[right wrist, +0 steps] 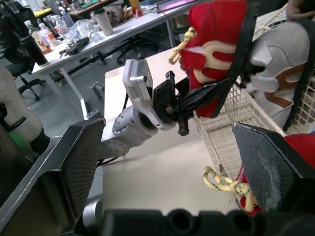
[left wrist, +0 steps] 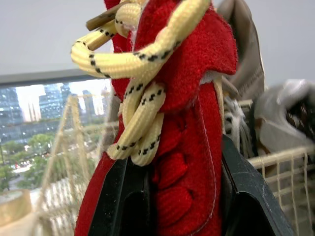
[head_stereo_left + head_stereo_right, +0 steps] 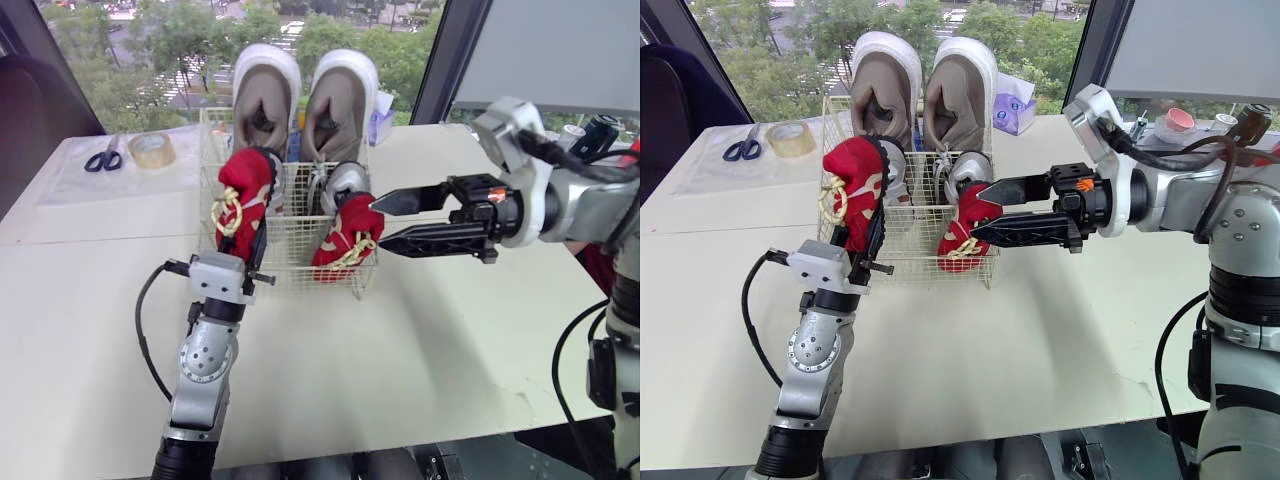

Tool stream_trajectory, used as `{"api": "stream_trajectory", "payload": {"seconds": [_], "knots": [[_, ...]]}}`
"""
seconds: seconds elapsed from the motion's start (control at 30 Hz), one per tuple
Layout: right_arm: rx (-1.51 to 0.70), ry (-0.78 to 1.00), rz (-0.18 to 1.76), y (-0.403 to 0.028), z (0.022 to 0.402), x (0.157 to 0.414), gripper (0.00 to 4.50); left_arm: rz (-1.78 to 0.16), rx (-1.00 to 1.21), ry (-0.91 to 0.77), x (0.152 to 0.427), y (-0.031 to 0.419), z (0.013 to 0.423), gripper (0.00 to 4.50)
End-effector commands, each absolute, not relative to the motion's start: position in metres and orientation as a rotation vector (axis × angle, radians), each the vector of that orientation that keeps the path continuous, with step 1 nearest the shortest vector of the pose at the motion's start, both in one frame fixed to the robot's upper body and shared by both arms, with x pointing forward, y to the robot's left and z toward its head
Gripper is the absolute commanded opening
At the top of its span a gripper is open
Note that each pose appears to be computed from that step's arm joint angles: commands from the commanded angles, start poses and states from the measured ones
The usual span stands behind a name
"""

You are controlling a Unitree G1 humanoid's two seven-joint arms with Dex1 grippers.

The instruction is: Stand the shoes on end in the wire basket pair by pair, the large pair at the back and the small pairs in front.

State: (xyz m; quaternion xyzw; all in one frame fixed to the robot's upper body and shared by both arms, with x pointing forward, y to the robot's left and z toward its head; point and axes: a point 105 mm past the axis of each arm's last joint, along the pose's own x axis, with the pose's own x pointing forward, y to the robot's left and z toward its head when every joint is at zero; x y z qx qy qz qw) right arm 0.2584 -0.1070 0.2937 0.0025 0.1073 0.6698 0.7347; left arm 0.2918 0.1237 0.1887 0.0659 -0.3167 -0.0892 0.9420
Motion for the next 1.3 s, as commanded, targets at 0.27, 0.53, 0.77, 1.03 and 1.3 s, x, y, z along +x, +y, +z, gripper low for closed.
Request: {"api": "stream_trajectory", "payload": {"seconds": [0.27,0.53,0.77,1.03,1.3], "knots": [[0.007,0.174,1.465,-0.108,0.300,0.260,4.50,-0.199,0.037,-0.443,0.264,0.145,0.167,4.40],[0.032,0.175,1.475,-0.104,0.295,0.268,4.50,-0.297,-0.078,-0.333,0.239,0.155,0.181,4.40],[0.040,0.175,1.481,-0.103,0.292,0.273,4.50,-0.475,-0.098,-0.294,0.224,0.141,0.203,4.40],[0.047,0.158,1.462,-0.104,0.292,0.274,4.50,-0.421,0.146,-0.307,0.245,0.143,0.199,4.40],[0.054,0.152,1.440,-0.105,0.289,0.273,4.50,-0.373,0.411,-0.429,0.245,0.158,0.216,4.40]]}}
